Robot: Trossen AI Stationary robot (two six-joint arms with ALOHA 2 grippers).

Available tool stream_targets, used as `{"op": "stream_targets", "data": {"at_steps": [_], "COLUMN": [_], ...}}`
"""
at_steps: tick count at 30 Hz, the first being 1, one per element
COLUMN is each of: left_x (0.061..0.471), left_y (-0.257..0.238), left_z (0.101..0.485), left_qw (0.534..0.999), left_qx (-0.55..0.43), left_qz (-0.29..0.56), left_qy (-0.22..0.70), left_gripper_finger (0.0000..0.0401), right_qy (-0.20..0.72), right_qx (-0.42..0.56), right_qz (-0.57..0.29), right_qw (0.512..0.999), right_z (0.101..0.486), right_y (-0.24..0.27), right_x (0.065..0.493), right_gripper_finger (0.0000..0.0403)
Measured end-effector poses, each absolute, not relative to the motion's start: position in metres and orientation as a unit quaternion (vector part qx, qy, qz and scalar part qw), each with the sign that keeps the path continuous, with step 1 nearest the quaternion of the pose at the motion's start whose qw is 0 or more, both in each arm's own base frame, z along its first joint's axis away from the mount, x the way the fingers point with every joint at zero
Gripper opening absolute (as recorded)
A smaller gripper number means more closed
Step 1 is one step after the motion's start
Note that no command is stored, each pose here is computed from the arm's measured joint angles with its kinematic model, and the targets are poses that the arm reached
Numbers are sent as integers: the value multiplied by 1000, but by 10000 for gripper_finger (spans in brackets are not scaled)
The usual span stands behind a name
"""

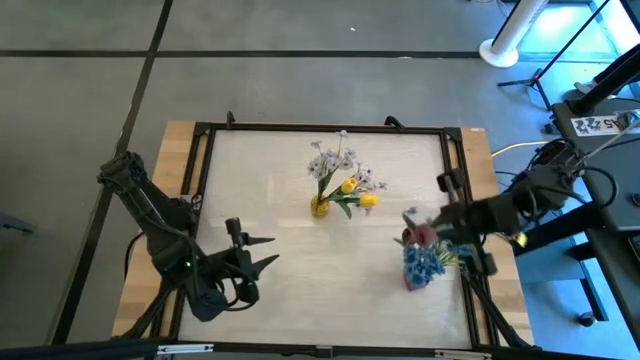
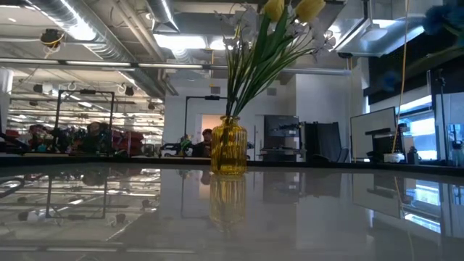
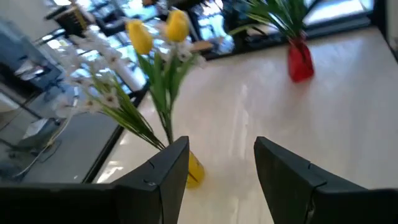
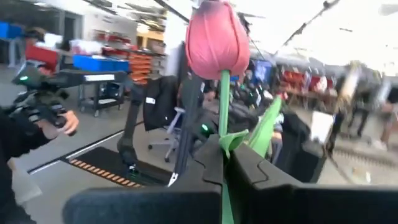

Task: Sort flowers into vase by color
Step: Put the red flower into the red vase

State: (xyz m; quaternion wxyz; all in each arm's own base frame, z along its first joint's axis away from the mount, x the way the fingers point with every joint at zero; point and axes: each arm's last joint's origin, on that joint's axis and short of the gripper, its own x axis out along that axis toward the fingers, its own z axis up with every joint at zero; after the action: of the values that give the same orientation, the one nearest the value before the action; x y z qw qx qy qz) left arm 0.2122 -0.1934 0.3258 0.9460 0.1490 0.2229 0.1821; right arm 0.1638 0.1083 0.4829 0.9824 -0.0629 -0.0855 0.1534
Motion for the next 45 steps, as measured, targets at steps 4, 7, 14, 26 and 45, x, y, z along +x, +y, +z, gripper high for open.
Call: {"op": "stream_targets", "data": {"at_steps": [4, 7, 14, 26, 45], "left_x": [219, 225, 235, 258, 270], "left_y": [-190, -185, -176, -188, -199], "left_z": [325, 326, 328, 315, 308], "left_qw": [948, 947, 947, 953, 962], "left_qx": [131, 124, 95, 33, -89], "left_qz": [213, 227, 248, 259, 191], "left_qy": [196, 189, 179, 154, 171], "left_gripper_finger": [179, 179, 179, 179, 179], "right_qy": [-122, -161, -196, -134, -191], "right_qx": [-108, -103, -52, -17, -15], "right_qz": [177, 192, 148, 129, 247], "right_qw": [971, 963, 968, 982, 950], "right_z": [487, 491, 504, 482, 374], "right_y": [122, 126, 116, 56, 86], "right_x": [153, 141, 123, 72, 89], "right_gripper_finger": [0, 0, 0, 0, 0]}}
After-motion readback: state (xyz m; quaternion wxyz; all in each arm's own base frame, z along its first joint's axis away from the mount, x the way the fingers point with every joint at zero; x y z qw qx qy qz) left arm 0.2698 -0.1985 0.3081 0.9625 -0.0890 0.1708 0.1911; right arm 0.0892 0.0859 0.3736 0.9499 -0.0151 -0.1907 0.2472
